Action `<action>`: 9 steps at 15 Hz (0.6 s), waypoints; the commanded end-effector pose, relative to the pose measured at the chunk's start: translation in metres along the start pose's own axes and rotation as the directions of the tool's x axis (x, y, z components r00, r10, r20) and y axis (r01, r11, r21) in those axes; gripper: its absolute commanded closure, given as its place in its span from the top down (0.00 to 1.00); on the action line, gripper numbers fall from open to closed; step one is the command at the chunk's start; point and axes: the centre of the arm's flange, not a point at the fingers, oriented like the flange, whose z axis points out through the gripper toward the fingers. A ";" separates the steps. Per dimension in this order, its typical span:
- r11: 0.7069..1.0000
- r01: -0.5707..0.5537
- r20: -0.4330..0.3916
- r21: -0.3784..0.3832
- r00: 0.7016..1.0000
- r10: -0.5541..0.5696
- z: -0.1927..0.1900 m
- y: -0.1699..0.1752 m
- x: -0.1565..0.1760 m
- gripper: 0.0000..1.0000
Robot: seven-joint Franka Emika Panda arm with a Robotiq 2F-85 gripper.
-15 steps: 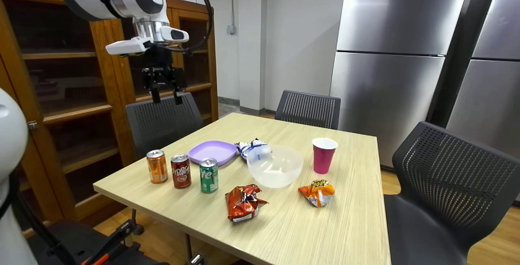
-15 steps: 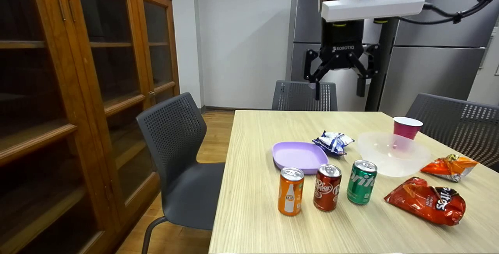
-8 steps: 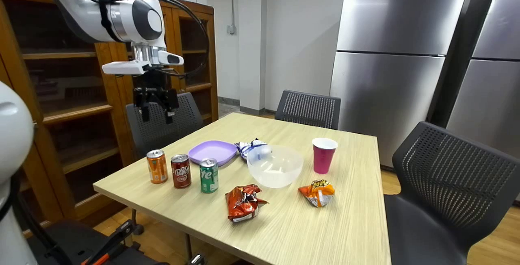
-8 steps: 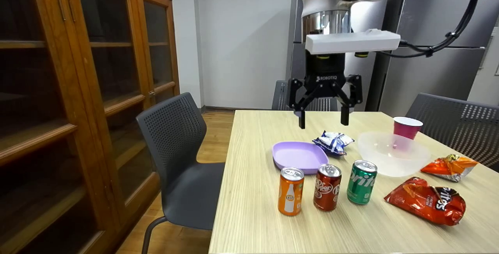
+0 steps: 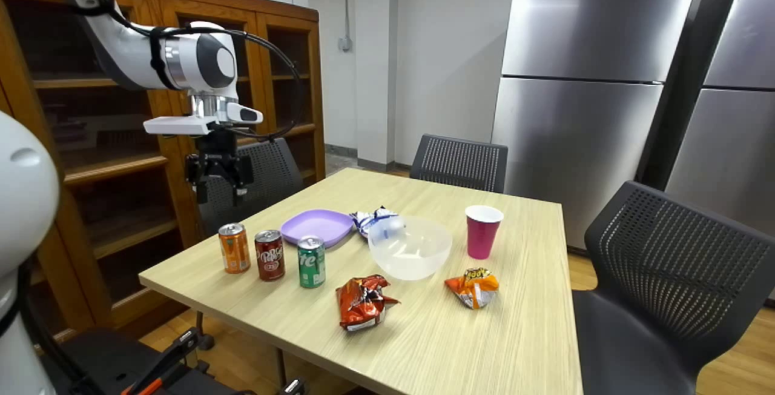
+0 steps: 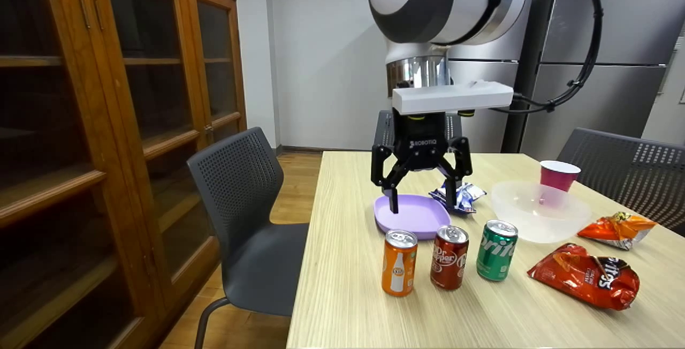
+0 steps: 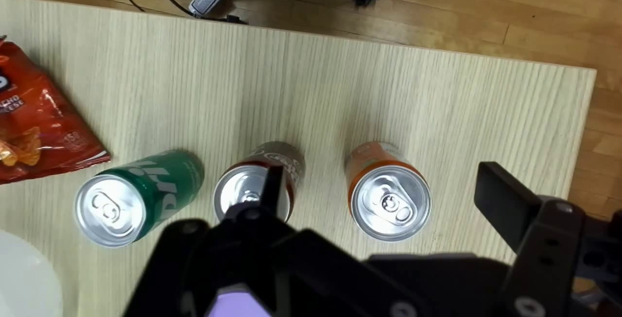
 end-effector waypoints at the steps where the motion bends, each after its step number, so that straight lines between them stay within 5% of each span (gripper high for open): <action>1: 0.999 0.035 0.021 0.007 0.999 -0.035 0.007 -0.014 0.016 1.00; 9: 0.999 0.016 0.013 -0.033 1.000 -0.016 0.031 -0.020 0.042 1.00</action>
